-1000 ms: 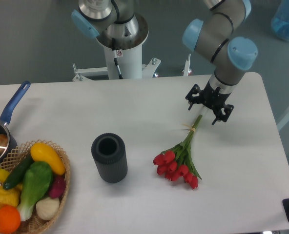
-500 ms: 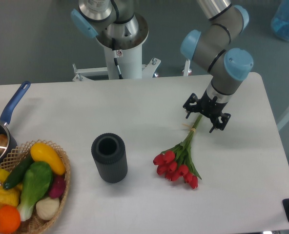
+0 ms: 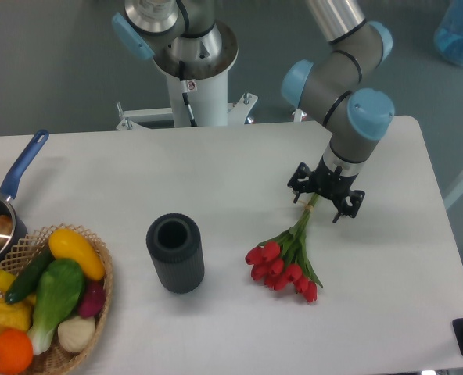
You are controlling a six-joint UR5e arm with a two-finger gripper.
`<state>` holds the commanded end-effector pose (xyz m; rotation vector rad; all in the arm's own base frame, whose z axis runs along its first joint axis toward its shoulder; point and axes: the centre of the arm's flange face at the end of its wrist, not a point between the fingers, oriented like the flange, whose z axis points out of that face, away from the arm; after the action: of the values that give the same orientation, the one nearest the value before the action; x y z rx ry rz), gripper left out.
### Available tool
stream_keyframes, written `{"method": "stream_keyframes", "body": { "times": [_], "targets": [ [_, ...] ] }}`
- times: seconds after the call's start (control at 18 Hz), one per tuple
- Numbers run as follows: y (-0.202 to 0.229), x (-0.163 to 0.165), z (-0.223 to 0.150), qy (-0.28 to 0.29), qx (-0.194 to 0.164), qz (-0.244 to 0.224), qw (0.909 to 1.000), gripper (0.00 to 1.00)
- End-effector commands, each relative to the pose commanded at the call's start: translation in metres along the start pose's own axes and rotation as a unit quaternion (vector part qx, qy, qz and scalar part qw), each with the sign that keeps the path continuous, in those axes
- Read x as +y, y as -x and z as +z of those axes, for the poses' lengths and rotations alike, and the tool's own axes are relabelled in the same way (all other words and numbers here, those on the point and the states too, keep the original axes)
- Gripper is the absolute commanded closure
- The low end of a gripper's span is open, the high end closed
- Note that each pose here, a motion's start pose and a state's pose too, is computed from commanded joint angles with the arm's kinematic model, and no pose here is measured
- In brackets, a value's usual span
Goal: Pick up the flowers from the table
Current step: 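Lower the gripper onto the tulip stems just above the twine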
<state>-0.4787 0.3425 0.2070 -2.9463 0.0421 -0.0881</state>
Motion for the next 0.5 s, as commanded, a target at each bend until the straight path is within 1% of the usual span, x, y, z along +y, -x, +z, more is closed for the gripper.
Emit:
{"method": "stream_keyframes", "body": {
  "times": [0.5],
  "targets": [
    [-0.0095, -0.0052, 0.0078, 0.007, 0.007, 0.019, 0.9998, 0.0]
  ]
}}
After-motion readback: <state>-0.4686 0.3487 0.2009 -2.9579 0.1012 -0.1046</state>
